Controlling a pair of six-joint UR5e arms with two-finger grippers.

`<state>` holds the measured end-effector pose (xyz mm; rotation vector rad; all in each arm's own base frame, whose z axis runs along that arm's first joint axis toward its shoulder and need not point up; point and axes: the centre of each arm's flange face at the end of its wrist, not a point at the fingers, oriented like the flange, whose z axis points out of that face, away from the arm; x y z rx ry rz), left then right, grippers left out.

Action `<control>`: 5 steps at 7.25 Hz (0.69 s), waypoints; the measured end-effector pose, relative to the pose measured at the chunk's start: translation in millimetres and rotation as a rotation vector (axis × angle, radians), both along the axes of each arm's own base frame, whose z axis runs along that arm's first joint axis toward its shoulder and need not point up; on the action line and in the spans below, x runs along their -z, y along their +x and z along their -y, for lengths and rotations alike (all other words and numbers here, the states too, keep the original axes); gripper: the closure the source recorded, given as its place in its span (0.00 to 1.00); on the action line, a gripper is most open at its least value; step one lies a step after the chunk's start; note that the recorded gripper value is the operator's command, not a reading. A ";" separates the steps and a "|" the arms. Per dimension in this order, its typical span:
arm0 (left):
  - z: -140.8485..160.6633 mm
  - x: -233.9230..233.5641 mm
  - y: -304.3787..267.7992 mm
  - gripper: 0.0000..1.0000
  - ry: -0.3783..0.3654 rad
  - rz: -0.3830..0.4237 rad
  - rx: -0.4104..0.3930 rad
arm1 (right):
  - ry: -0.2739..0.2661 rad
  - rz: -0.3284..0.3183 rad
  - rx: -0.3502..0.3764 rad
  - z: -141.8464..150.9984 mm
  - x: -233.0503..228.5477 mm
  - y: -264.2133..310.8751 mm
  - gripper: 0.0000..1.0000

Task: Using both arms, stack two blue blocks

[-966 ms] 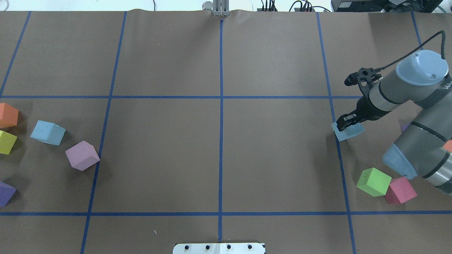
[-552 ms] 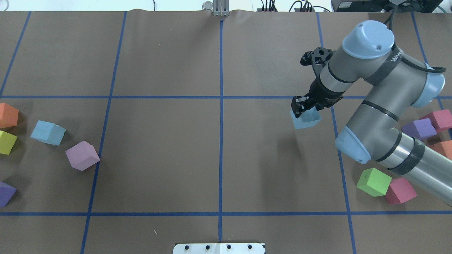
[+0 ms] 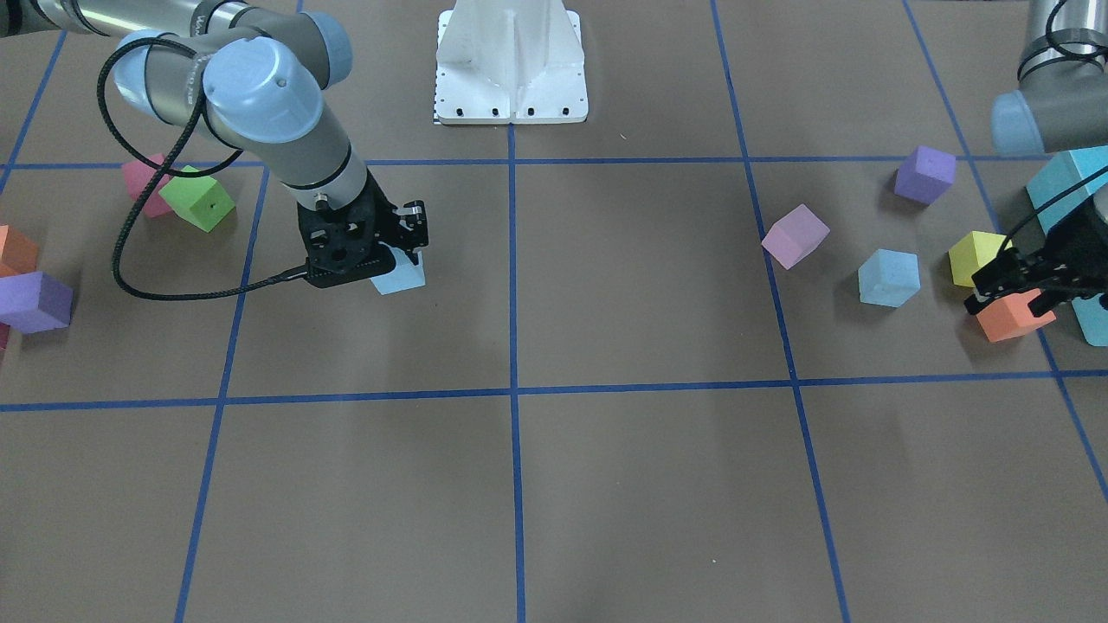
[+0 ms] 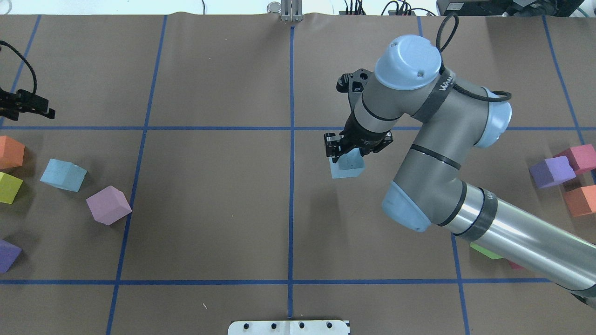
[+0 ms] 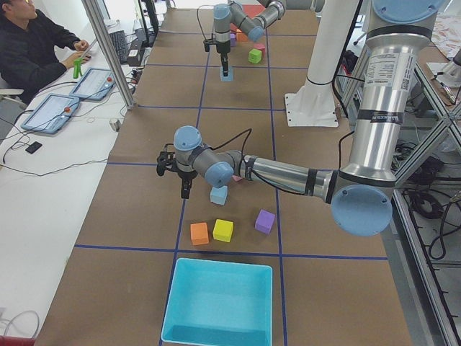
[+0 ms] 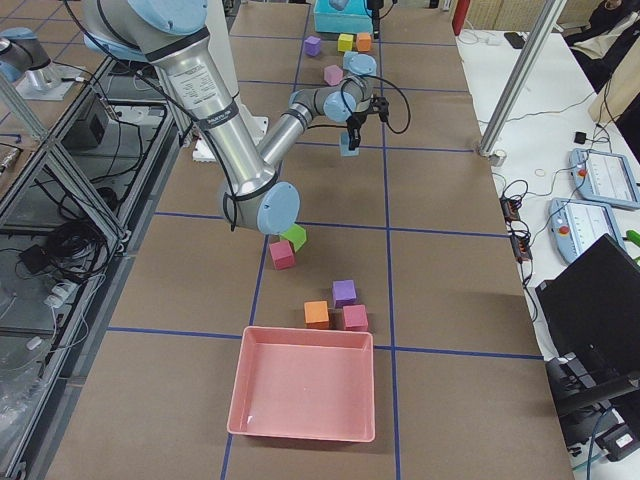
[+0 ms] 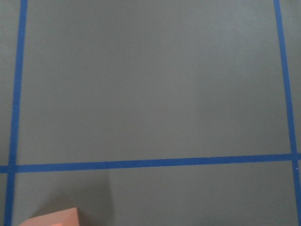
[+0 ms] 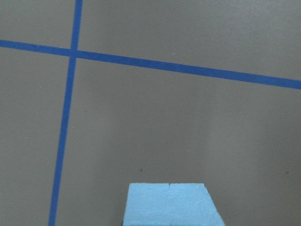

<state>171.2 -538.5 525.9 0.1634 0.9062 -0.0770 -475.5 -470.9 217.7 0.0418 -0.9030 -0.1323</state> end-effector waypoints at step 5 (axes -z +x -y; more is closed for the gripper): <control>-48.3 -5.3 76.3 0.02 -0.006 -0.016 0.021 | -0.037 -0.038 -0.074 -36.1 35.2 -82.3 0.43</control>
